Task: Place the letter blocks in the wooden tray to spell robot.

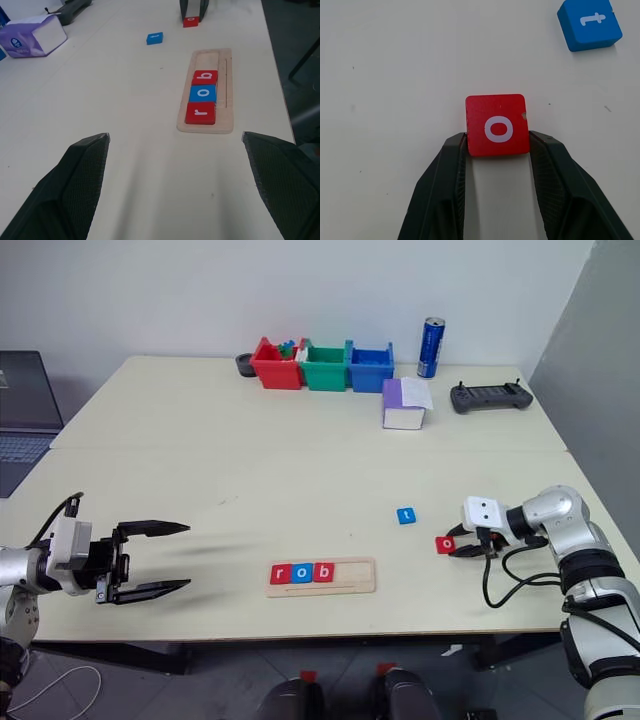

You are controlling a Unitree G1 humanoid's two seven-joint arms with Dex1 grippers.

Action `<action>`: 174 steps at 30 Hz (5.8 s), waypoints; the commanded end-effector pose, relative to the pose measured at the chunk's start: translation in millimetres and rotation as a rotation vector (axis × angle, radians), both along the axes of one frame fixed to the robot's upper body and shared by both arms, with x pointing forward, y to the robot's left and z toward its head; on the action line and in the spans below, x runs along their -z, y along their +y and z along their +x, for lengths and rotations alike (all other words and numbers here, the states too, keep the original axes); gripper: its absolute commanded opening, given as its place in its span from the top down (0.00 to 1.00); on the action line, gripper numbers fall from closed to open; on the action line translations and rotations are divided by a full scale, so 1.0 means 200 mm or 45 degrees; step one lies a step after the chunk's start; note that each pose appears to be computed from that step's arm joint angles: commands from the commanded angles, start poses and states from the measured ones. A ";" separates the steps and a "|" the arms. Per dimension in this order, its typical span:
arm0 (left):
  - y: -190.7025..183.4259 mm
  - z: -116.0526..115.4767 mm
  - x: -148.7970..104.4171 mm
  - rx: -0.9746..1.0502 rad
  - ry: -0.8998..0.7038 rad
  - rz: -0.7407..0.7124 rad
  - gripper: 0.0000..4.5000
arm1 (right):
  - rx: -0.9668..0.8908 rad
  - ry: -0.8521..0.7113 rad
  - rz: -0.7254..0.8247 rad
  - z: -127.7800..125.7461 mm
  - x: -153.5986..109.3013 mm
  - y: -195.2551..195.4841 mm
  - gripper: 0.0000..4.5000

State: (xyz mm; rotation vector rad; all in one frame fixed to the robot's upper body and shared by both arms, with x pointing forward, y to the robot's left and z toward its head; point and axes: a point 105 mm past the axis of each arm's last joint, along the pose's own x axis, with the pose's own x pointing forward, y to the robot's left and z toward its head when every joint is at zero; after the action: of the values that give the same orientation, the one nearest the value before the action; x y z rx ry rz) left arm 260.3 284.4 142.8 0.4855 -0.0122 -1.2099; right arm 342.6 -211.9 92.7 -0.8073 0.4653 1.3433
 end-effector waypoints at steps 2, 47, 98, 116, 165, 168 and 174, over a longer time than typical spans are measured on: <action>0.02 0.01 -0.08 -0.002 -0.070 0.032 0.00 | -0.017 0.016 0.045 -0.02 -0.14 0.13 0.67; -0.01 0.02 -0.05 0.013 -0.053 0.020 0.00 | -0.085 -0.074 -0.063 -0.26 -0.13 0.88 0.67; 0.00 0.05 -0.07 -0.005 -0.078 0.043 0.00 | -0.036 -0.139 -0.033 -0.24 -0.23 0.95 0.02; -0.01 0.07 -0.06 0.004 -0.072 0.047 0.00 | 0.112 -0.098 0.221 -0.19 -0.29 0.88 0.27; 0.02 0.03 -0.07 -0.006 -0.058 0.065 0.00 | 0.587 -0.239 0.290 -0.01 -0.36 0.58 0.86; 0.03 0.02 -0.06 -0.013 -0.055 0.063 0.00 | 0.906 -0.262 0.263 0.01 -0.30 0.40 0.63; 0.01 0.02 -0.05 -0.004 -0.054 0.039 0.00 | 1.395 -0.222 0.331 -0.01 -0.19 0.27 0.16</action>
State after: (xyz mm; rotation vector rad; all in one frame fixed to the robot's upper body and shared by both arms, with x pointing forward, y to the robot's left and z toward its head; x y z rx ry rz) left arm 264.5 285.1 141.8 0.5176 0.0183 -1.2093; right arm 338.8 -151.8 111.1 -0.3448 0.5443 0.3823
